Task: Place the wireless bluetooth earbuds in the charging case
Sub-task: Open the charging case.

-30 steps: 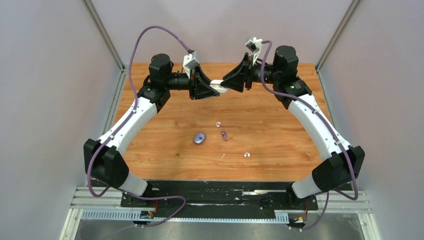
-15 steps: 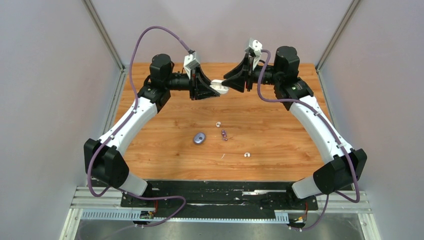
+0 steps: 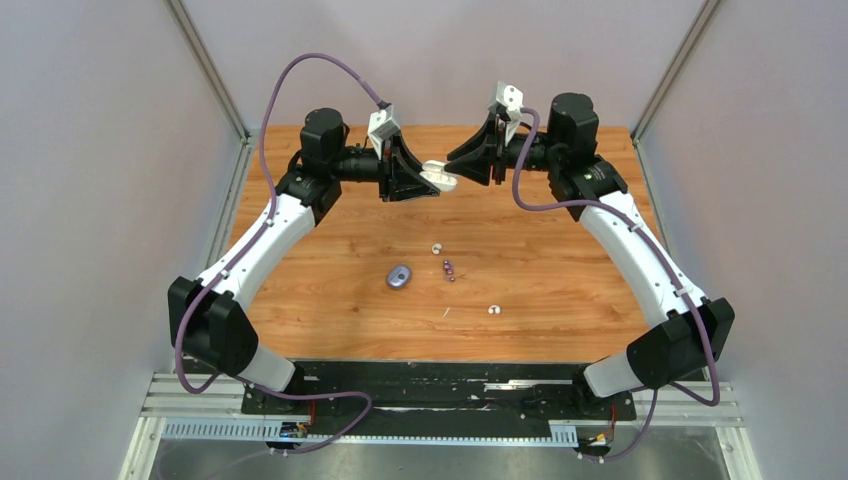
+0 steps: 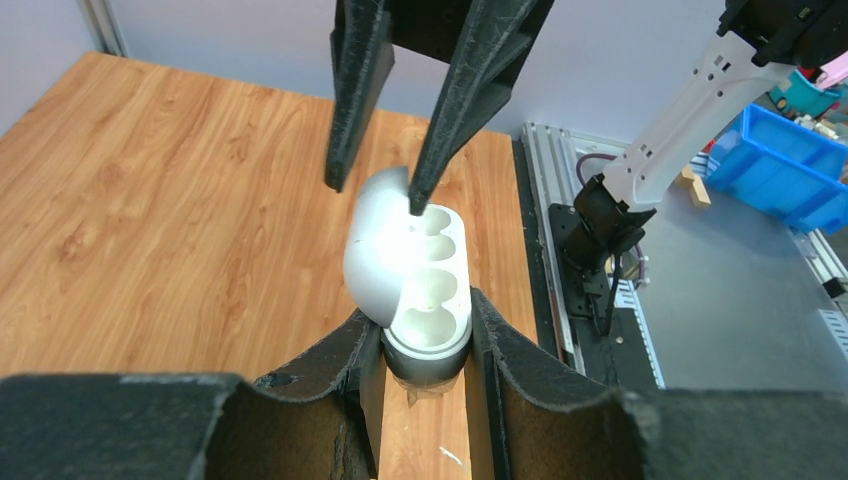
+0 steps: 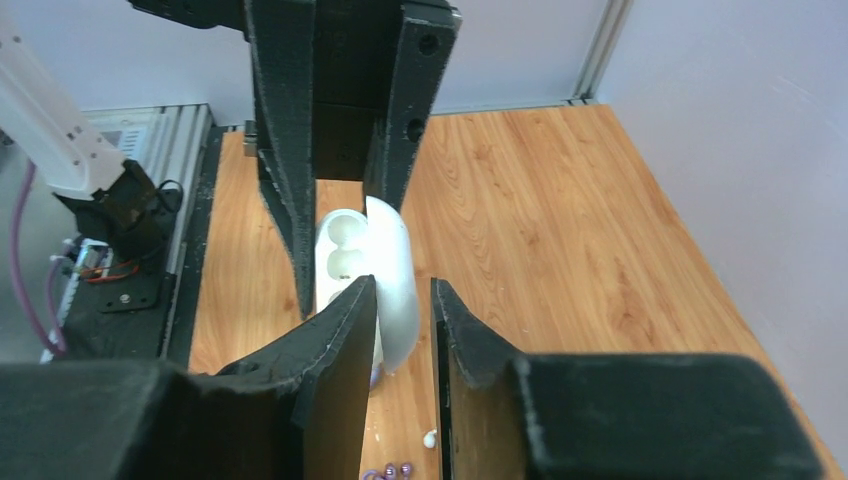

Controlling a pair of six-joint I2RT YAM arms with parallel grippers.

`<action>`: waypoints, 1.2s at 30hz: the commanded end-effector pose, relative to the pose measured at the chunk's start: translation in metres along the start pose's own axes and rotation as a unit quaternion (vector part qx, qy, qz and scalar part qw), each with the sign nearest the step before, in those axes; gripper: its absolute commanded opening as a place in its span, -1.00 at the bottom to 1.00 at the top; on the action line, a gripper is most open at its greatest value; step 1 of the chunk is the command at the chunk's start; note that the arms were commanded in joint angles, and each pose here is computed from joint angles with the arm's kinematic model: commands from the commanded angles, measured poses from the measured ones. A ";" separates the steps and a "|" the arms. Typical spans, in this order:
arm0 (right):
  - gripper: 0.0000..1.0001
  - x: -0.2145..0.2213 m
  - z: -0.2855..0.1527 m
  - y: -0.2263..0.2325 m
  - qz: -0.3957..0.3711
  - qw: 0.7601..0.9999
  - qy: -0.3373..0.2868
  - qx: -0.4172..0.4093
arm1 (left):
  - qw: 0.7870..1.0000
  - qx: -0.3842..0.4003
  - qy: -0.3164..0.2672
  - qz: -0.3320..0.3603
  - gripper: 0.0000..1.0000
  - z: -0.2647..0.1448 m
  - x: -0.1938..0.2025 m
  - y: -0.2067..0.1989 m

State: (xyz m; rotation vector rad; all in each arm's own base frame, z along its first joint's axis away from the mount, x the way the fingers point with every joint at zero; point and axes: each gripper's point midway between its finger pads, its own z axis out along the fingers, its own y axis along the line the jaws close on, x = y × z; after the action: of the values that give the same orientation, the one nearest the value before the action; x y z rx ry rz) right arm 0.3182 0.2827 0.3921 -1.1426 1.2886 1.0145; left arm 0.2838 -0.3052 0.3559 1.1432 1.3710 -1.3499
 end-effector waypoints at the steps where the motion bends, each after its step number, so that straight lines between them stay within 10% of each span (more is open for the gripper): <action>1: -0.42 -0.006 -0.008 -0.035 -0.055 0.995 0.011 0.086 | 0.997 0.067 -0.007 0.044 -1.00 0.002 -0.016 -0.032; 25: -0.29 0.017 0.000 0.006 0.065 0.997 0.020 -0.021 | 0.998 0.015 -0.021 0.061 -1.00 0.003 -0.021 -0.017; 36: -1.00 0.017 -0.003 -0.012 0.042 0.998 0.023 0.033 | 0.998 0.013 -0.018 0.050 -1.00 0.002 -0.015 -0.017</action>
State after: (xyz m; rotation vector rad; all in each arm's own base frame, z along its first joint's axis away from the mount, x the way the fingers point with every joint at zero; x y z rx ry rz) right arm 0.3163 0.2828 0.3679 -1.1206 1.4043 1.0997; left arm 0.2849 -0.3093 0.3488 1.1328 1.3808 -1.3414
